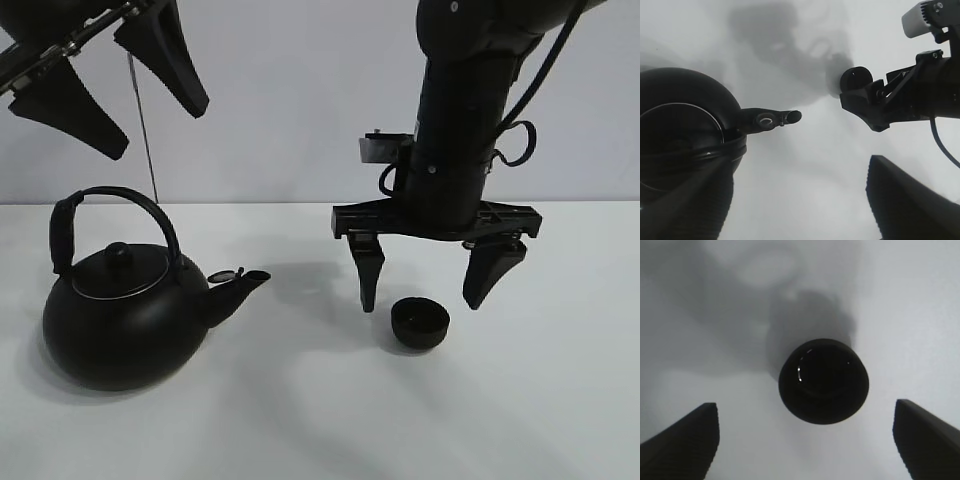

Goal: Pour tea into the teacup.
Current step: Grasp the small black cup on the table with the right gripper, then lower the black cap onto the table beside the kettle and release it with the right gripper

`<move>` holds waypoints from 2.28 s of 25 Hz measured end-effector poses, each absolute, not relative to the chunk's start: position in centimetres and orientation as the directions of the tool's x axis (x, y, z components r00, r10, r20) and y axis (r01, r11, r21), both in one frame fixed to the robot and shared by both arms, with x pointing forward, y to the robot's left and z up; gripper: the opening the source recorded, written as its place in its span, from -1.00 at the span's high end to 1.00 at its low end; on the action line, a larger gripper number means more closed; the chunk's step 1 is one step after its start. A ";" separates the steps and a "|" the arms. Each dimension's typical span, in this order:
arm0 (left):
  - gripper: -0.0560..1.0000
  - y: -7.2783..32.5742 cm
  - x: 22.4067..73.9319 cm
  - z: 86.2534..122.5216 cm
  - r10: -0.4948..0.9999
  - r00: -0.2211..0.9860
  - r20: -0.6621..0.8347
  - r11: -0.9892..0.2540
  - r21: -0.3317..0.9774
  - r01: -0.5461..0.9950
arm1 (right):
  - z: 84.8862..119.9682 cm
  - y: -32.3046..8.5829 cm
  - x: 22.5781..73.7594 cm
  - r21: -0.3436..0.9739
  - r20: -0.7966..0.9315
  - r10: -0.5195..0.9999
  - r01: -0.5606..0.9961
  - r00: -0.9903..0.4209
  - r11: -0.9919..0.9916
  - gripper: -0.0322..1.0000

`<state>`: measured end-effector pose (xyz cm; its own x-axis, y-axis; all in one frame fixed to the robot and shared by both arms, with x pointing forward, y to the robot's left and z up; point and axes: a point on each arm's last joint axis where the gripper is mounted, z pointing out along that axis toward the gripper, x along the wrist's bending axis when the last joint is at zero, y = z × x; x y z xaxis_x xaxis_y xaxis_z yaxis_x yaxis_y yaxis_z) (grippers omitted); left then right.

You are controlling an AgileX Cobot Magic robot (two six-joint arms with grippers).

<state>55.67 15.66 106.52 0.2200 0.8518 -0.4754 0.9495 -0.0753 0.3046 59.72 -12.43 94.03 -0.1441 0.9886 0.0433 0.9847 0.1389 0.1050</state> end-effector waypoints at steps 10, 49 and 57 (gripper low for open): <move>-0.12 15.7 55.7 106.5 0.852 0.220 -0.475 -0.074 0.306 0.949 | 93.1 -13.2 60.2 0.087 0.033 0.990 0.987 -0.140 0.137 -0.33; -0.12 15.7 55.7 106.5 0.852 0.220 -0.475 -0.074 0.307 0.949 | 94.7 -11.4 62.5 0.084 0.083 0.971 0.972 -0.224 0.217 0.16; -0.12 15.7 55.7 106.5 0.852 0.220 -0.475 -0.074 0.307 0.949 | 95.6 -6.4 60.4 0.133 0.092 0.896 0.897 -0.435 0.422 0.16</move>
<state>55.69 15.66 106.52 0.2200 0.8519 -0.4753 0.9489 -0.0739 0.3067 60.39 -6.42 95.61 -0.4350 0.8958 0.0916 0.8969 0.4219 0.1328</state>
